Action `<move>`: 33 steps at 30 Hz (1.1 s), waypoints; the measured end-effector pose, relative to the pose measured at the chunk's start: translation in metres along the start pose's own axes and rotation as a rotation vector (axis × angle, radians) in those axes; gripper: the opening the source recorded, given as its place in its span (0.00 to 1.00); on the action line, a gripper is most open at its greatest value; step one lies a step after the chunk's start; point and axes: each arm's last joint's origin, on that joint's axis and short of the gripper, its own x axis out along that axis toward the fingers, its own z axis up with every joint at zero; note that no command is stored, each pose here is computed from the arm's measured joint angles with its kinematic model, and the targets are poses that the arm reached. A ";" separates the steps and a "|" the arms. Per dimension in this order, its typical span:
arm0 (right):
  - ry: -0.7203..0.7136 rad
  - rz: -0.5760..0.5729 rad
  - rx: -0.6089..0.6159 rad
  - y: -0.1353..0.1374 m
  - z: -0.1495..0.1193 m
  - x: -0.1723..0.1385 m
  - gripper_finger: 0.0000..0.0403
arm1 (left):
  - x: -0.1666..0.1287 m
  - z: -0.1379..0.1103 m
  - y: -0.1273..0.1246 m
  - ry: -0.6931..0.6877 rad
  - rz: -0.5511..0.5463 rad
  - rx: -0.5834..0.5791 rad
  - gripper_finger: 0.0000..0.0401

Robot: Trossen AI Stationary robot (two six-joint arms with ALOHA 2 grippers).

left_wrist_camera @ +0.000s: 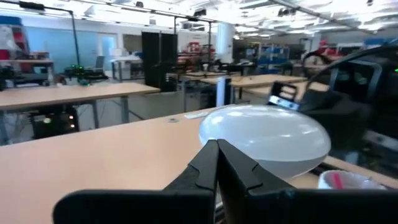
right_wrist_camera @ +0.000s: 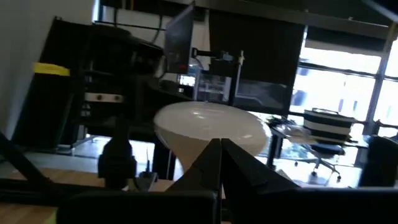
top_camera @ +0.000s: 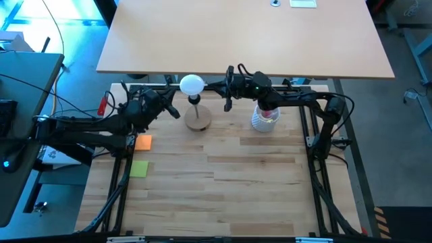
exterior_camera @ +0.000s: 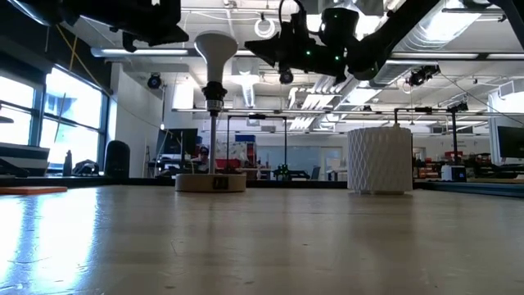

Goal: Screw lightbulb
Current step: Remove the lightbulb from the lamp

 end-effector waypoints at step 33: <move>0.028 0.042 0.084 -0.010 -0.002 -0.006 0.00 | 0.018 -0.008 0.019 0.042 -0.061 -0.051 0.00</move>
